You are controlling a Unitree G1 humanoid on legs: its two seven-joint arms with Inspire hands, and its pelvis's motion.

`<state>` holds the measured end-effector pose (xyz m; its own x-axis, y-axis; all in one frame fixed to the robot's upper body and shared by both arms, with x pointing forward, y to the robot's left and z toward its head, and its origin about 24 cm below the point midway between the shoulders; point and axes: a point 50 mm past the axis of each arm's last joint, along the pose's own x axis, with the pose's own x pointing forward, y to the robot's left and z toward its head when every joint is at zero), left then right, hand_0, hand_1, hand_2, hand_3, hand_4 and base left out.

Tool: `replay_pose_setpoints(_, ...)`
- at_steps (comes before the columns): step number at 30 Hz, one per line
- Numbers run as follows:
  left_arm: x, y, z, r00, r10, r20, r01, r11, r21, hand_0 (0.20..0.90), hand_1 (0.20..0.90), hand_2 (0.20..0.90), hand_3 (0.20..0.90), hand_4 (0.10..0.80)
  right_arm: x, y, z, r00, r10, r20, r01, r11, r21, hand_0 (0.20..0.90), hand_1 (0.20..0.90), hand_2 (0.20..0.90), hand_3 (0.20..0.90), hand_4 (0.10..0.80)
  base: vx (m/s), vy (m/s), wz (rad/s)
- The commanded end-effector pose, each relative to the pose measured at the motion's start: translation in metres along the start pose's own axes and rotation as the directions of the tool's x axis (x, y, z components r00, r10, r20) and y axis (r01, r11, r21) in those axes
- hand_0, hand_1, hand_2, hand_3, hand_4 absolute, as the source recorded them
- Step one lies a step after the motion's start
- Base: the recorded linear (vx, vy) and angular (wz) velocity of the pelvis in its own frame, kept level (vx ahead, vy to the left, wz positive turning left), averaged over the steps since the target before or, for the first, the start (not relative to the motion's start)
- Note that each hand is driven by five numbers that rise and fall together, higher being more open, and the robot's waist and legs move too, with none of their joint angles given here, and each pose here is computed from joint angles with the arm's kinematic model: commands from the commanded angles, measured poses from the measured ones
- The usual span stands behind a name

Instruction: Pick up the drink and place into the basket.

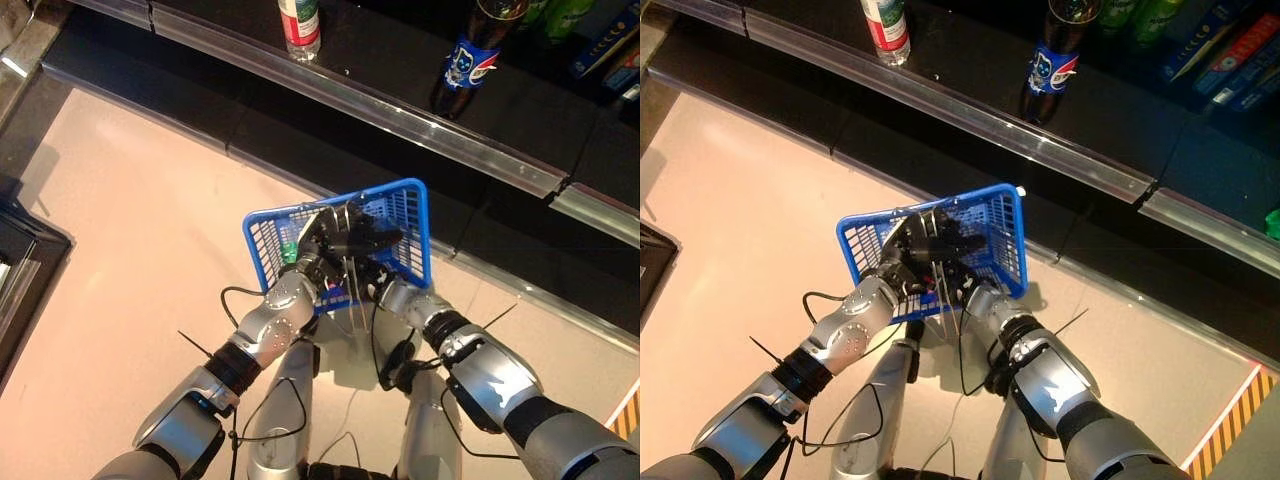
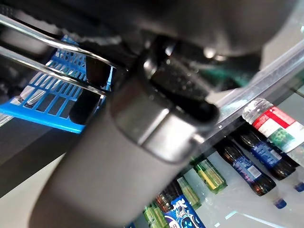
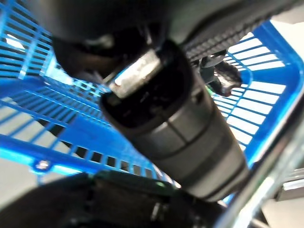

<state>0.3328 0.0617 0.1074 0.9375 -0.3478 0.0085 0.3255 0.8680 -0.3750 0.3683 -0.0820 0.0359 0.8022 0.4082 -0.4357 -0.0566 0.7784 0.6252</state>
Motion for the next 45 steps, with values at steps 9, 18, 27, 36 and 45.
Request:
replay_pose_setpoints(9,-0.03,-0.092,0.165,0.564,-0.34,0.752,0.467,0.883,0.048,0.3,0.3,0.3,0.2,0.1,-0.007,0.02,0.012,0.972,0.219,0.085,-0.216,0.976,-0.036,0.9,0.9,0.9,0.9,0.8,0.01,-0.022,-0.04)
replay_pose_setpoints(18,-0.034,-0.049,0.151,0.606,-0.223,0.764,0.404,0.913,-0.054,0.3,0.3,0.3,0.2,0.1,-0.02,-0.012,-0.01,0.978,0.185,0.1,-0.188,0.982,0.014,0.9,0.9,0.9,0.9,0.8,0.01,-0.03,-0.1)
replay_pose_setpoints(27,-0.126,0.065,0.066,0.661,-0.243,0.711,0.483,0.862,-0.154,0.3,0.3,0.3,0.2,0.1,-0.079,-0.087,-0.038,0.955,0.084,0.283,-0.12,0.986,0.112,0.9,0.9,0.9,0.9,0.8,-0.023,-0.093,0.04)
replay_pose_setpoints(36,-0.143,0.086,0.05,0.776,-0.14,0.615,0.388,0.875,-0.291,0.3,0.3,0.3,0.2,0.1,-0.093,-0.109,-0.041,0.938,-0.034,0.346,-0.065,0.96,0.271,0.9,0.9,0.9,0.9,0.8,0.046,-0.09,0.13)
replay_pose_setpoints(45,-0.161,0.12,0.01,0.865,0.113,0.489,0.132,0.889,-0.439,0.3,0.3,0.3,0.2,0.1,-0.11,-0.126,-0.084,0.966,-0.089,0.243,0.003,0.943,0.333,0.9,0.9,0.9,0.9,0.8,0.073,-0.024,-0.08)
